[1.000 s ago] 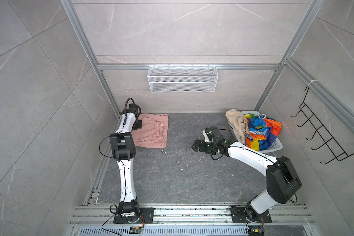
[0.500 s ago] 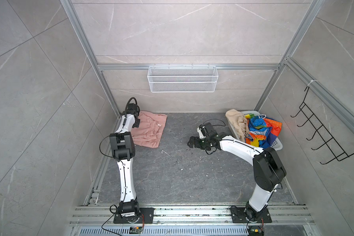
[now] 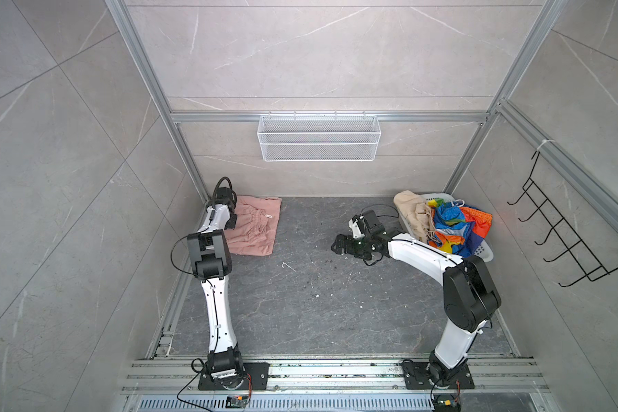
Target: Fold and stack the shorts
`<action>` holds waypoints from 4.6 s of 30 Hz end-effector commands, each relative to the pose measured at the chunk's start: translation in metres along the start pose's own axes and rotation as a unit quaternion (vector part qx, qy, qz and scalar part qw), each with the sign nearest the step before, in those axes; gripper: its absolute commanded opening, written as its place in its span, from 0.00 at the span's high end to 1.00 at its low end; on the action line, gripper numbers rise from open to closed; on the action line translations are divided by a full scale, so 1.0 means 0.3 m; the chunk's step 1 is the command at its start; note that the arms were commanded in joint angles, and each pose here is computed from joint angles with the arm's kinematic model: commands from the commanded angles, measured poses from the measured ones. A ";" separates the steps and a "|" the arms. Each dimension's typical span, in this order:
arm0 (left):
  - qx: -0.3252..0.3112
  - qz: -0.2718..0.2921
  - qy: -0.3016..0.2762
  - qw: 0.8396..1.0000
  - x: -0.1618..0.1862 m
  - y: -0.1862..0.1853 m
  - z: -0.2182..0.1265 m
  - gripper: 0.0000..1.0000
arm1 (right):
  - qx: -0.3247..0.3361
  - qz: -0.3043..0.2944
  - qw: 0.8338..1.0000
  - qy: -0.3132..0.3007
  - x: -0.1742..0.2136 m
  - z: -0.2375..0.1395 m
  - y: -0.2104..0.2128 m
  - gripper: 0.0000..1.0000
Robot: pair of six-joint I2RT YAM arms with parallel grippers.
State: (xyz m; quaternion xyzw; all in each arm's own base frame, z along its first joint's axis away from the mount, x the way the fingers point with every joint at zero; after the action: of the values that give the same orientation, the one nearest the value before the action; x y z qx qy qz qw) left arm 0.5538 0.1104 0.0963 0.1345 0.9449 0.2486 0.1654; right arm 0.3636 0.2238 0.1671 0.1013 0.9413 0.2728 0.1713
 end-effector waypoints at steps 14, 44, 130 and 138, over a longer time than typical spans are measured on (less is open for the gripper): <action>-0.026 -0.091 -0.196 0.976 -0.097 0.059 -0.750 0.00 | 0.090 0.116 0.965 -0.217 -0.155 -0.639 -0.350 0.01; 0.218 0.189 -0.378 0.880 -0.029 -1.212 -1.385 0.00 | 0.092 0.219 0.944 -0.231 -0.642 -0.509 -0.657 0.74; 0.496 -0.176 -0.328 0.784 0.093 -0.760 -1.286 0.00 | -0.312 -0.142 0.907 -0.247 -0.205 -1.079 0.513 1.00; 0.473 -0.238 -0.331 0.781 0.175 -0.659 -1.237 0.00 | -0.188 -0.068 0.969 -0.147 -0.338 -0.532 0.427 0.90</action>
State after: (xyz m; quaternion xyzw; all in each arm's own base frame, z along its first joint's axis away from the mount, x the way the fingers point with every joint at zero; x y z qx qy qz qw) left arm 0.3324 -0.2017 0.2819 0.0572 0.8401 -0.3326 0.4247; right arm 0.3670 0.2120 0.4667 -0.0012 0.7846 0.4693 0.4051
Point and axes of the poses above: each gripper's point midway between its finger pads, its own z axis out along the fingers, its own y axis along the line the jaws close on, x = y × z, the point moved 7 cm from there along -z, back along the fingers, and after that the axes turned 13 degrees about z, right-handed, at the moved point
